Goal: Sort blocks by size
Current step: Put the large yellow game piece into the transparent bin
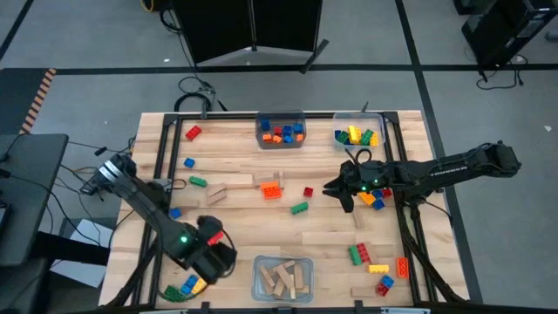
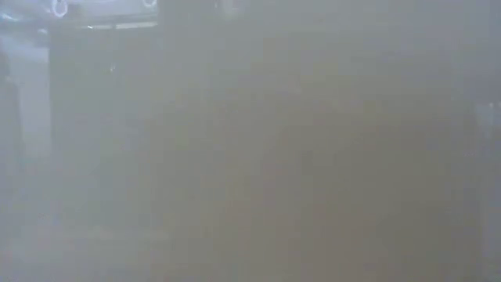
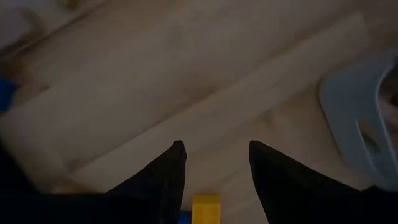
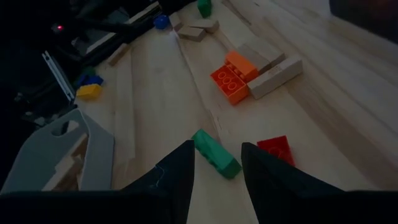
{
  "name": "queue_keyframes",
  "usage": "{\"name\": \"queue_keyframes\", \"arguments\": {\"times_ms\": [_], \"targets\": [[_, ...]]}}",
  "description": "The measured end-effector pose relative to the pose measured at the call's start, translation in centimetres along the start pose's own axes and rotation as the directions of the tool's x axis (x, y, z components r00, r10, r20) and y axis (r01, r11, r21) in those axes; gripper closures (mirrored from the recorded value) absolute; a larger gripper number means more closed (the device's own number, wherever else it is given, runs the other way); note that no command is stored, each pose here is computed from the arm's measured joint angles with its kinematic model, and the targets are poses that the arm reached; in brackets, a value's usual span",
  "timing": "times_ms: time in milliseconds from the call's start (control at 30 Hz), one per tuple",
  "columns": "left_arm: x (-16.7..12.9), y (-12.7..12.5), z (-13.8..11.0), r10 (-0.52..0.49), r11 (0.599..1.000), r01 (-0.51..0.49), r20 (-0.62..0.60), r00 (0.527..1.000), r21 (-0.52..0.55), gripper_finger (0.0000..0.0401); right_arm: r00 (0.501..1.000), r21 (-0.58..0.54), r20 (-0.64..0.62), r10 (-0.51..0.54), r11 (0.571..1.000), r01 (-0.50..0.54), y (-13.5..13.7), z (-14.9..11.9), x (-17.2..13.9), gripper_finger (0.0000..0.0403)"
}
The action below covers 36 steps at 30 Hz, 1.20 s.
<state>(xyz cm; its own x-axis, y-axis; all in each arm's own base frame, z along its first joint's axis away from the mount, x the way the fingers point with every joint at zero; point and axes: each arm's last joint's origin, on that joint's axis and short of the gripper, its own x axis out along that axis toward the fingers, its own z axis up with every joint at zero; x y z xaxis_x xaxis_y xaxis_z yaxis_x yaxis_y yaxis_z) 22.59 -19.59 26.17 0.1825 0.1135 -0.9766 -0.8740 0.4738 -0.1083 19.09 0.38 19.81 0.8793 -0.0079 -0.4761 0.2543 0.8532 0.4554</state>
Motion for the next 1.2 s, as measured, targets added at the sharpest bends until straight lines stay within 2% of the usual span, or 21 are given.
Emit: {"name": "queue_keyframes", "arguments": {"times_ms": [267,533,733,933,1200], "targets": [[2.7,-1.5,-1.1,0.050,0.998,-0.049,-0.037,0.998,0.034,0.0203,1.000,-0.015,-0.018,-0.006,1.000,0.006,-0.1,-0.2,0.0,0.0256],[3.5,-1.4,-1.3,0.075,0.997,-0.071,-0.143,0.987,0.028,0.0137,1.000,-0.016,-0.029,-0.010,1.000,0.010,-0.1,-0.3,0.0,0.0256],[5.2,-1.6,-2.1,0.018,0.997,0.000,-0.255,0.967,0.073,0.0100,1.000,-0.015,-0.029,-0.010,1.000,0.010,-0.1,-0.3,0.0,0.0256],[7.6,-1.2,-2.8,-0.044,0.994,0.077,-0.348,0.937,0.080,0.0102,1.000,-0.015,-0.029,-0.010,1.000,0.010,-0.1,-0.3,0.0,0.0256],[10.0,0.5,-3.3,0.010,0.997,0.024,-0.460,0.888,0.069,0.0115,1.000,-0.015,-0.029,-0.010,1.000,0.010,-0.1,-0.3,0.0,0.0256]]}}
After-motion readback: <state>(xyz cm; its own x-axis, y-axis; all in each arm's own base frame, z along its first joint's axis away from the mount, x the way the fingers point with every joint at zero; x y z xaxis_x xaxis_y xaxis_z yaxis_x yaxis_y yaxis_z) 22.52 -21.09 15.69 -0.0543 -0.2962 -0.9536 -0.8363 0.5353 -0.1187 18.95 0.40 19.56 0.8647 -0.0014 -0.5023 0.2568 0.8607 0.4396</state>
